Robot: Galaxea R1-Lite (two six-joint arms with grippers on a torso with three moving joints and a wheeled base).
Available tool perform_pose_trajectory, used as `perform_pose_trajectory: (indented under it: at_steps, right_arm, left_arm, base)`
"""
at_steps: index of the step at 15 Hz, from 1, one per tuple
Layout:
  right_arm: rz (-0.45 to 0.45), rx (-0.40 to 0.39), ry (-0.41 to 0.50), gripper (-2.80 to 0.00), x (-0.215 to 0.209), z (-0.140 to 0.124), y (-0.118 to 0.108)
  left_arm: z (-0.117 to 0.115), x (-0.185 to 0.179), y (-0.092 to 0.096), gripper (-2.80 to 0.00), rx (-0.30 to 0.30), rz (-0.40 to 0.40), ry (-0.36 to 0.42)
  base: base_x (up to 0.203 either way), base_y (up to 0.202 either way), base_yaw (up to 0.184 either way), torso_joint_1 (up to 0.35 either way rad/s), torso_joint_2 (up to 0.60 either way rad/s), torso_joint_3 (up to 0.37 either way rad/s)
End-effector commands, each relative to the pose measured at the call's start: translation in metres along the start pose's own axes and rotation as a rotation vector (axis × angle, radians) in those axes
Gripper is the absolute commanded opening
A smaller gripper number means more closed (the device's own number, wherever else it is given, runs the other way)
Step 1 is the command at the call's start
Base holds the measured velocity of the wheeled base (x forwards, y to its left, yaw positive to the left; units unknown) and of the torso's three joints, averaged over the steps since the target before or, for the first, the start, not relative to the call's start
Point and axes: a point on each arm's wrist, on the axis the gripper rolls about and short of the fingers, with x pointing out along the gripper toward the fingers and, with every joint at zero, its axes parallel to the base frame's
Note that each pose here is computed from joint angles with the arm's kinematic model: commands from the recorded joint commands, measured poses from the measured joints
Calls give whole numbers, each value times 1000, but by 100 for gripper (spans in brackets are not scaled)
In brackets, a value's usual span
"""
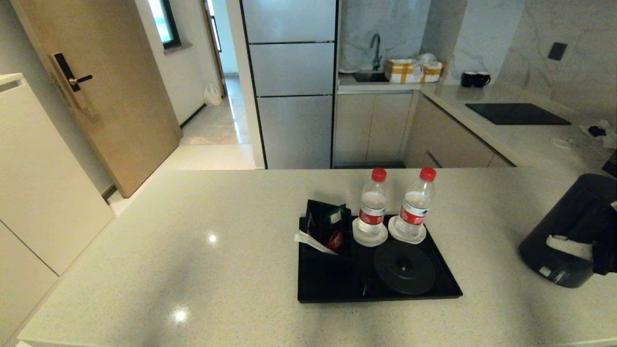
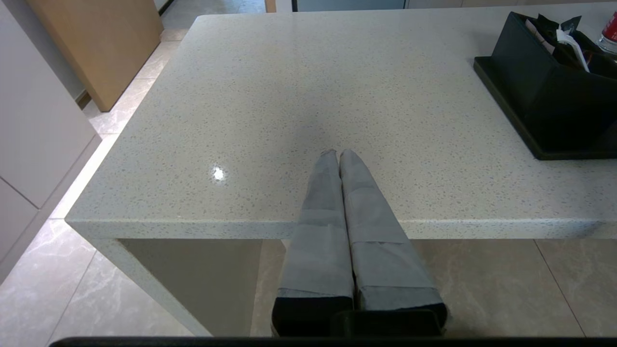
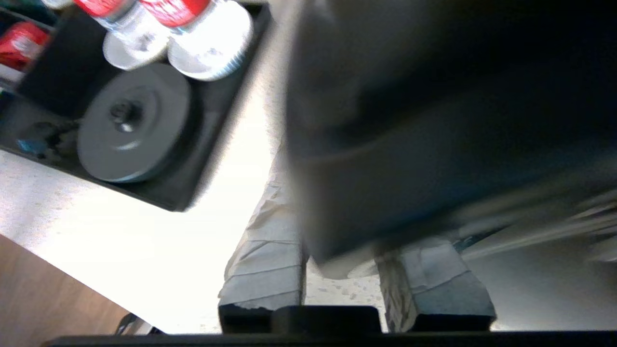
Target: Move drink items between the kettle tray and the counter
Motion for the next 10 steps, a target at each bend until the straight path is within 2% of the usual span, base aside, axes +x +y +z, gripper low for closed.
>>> perform_pose_trajectory:
  at_steps: [1,3,10]
  right_arm:
    - [0,-66,-28,-280,-9,17,16]
    - [10,-62,-20,-280,-10,20,24]
    - [25,-154,28,-280,-9,31,82]
  left_arm:
    - [0,0,0,-280,0,2,0]
    - [0,0,0,-280,0,1,0]
    - [0,0,0,-280,0,1,0]
  base:
    - [0,0,0,0,0,0]
    - [0,0,0,0,0,0]
    - [0,0,0,0,0,0]
